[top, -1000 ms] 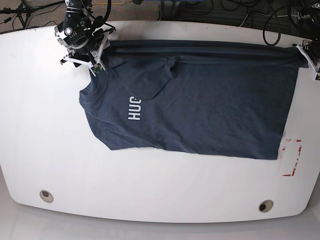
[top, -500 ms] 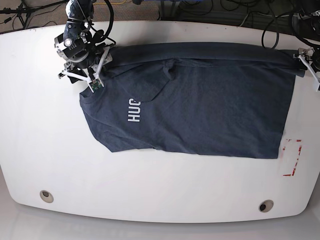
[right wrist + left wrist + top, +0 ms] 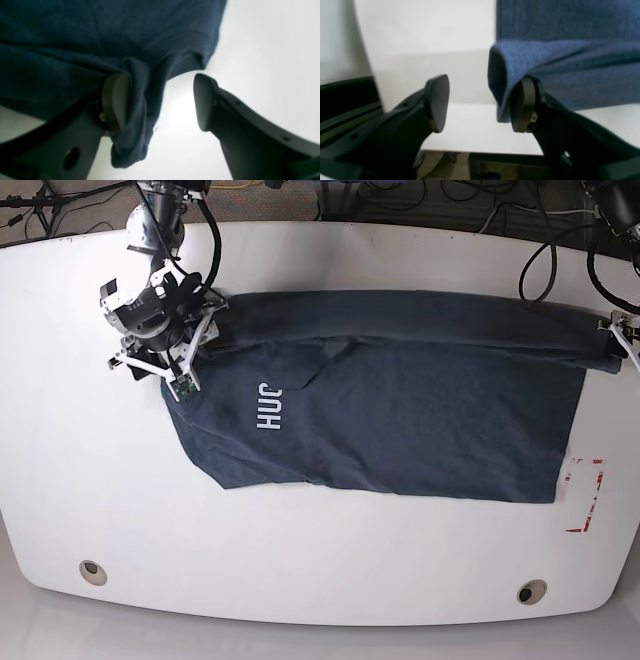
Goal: Fold the T-shirt properly
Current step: 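Open the right gripper and move it along the shirt edge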
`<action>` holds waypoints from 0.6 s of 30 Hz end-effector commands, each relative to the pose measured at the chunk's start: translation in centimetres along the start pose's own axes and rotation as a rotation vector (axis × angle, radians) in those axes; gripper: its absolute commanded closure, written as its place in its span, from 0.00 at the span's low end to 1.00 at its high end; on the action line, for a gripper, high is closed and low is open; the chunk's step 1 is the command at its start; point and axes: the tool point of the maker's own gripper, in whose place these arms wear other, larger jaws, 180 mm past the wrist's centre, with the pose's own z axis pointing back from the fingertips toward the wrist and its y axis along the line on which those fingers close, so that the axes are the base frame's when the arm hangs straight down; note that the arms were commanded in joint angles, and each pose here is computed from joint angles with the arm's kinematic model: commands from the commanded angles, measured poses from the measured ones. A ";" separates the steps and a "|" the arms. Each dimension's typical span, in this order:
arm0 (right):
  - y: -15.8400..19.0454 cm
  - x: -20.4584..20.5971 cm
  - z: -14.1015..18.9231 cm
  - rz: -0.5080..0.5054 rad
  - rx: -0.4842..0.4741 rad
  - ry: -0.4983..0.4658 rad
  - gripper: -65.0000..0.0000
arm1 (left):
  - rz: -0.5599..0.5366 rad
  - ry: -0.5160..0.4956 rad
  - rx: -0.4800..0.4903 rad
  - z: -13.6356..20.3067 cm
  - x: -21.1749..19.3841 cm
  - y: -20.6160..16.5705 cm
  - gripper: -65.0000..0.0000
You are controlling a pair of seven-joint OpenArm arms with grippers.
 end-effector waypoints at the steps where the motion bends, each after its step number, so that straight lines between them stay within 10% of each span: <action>1: -1.1 1.8 0.5 0.000 -0.033 -0.056 0.40 | -0.026 -0.075 0.055 1.7 3.0 1.4 0.45; 18: -4.2 8.6 -0.2 -0.023 -0.060 -0.162 0.40 | -0.003 -0.236 0.103 4.0 9.9 3.5 0.46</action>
